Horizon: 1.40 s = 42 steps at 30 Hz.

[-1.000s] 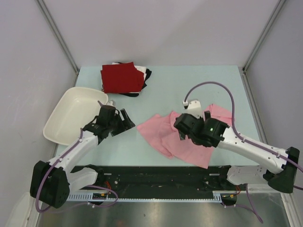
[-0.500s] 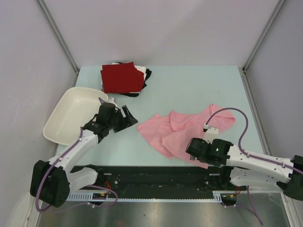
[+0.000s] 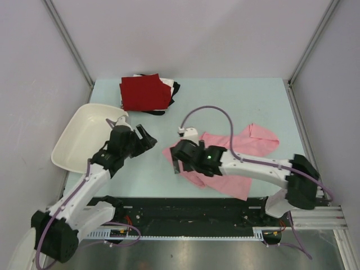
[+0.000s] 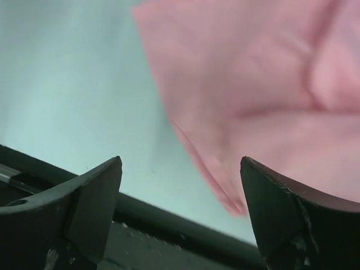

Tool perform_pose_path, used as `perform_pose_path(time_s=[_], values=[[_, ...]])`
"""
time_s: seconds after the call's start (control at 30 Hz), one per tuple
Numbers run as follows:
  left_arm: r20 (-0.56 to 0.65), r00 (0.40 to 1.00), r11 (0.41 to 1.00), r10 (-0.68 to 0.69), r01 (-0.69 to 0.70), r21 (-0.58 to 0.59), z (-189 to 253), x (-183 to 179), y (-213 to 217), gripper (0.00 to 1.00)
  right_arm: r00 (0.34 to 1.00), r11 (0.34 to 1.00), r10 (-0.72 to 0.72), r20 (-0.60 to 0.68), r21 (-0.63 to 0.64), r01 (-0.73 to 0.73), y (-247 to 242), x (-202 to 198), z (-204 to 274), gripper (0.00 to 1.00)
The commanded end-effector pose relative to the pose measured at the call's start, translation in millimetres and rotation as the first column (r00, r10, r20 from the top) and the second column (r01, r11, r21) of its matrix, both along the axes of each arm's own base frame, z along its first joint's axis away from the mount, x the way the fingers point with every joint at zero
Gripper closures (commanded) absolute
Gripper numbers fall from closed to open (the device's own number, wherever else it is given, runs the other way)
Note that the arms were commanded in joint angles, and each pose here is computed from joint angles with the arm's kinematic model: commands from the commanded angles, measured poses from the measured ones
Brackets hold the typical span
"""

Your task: Fold and stack the t-shirts

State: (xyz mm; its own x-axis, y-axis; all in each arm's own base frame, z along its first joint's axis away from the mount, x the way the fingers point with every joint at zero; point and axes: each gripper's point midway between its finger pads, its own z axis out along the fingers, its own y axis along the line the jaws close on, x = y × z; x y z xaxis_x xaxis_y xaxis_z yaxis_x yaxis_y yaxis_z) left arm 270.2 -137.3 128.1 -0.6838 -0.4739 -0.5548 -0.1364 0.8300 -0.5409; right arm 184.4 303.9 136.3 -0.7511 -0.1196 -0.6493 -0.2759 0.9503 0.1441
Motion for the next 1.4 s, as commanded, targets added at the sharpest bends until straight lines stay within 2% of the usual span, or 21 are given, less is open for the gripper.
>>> perform_pose_path(time_s=[0.0,0.17,0.37,0.6,1.03,1.07,1.17,1.2,1.37], values=[[0.083,0.98,0.983,0.183,-0.182,-0.011,41.3,1.6,34.6,0.2,0.974,0.974,0.22,0.053,0.035,-0.222,78.1,31.9,-9.9,0.09],[0.006,0.977,0.977,0.212,-0.211,-0.018,30.2,-6.9,53.0,0.19,0.969,0.966,0.243,0.047,0.08,-0.246,126.2,68.1,-38.7,0.1],[0.025,0.946,0.946,0.323,-0.322,-0.029,18.7,-13.7,85.5,0.18,0.964,0.965,0.25,0.096,0.055,-0.256,152.3,99.4,-48.7,0.11],[0.025,0.945,0.946,0.325,-0.325,-0.001,14.5,-13.5,93.8,0.18,0.963,0.966,0.257,0.085,0.017,-0.259,161.1,117.2,-65.7,0.11],[0.024,0.957,0.957,0.29,-0.29,-0.01,12.7,-12.3,94.0,0.18,0.972,0.967,0.233,0.009,-0.11,-0.231,132.5,114.8,-124.3,0.13],[0.025,0.957,0.958,0.288,-0.288,-0.011,12.7,-12.0,94.1,0.18,0.972,0.966,0.233,0.005,-0.118,-0.231,130.1,114.7,-126.8,0.15],[0.016,0.96,0.96,0.28,-0.279,-0.016,8.5,-12.3,92.5,0.18,0.973,0.962,0.231,-0.012,-0.144,-0.23,123.5,109.9,-135.1,0.3],[0.012,0.96,0.96,0.278,-0.278,-0.015,6.4,-12.5,92.1,0.18,0.974,0.962,0.226,-0.019,-0.154,-0.227,120.3,107.8,-138.2,0.42],[0.014,0.962,0.962,0.271,-0.271,-0.018,6.7,-11.0,91.8,0.18,0.975,0.947,0.22,-0.043,-0.231,-0.224,100.8,90.5,-153.0,0.58]])
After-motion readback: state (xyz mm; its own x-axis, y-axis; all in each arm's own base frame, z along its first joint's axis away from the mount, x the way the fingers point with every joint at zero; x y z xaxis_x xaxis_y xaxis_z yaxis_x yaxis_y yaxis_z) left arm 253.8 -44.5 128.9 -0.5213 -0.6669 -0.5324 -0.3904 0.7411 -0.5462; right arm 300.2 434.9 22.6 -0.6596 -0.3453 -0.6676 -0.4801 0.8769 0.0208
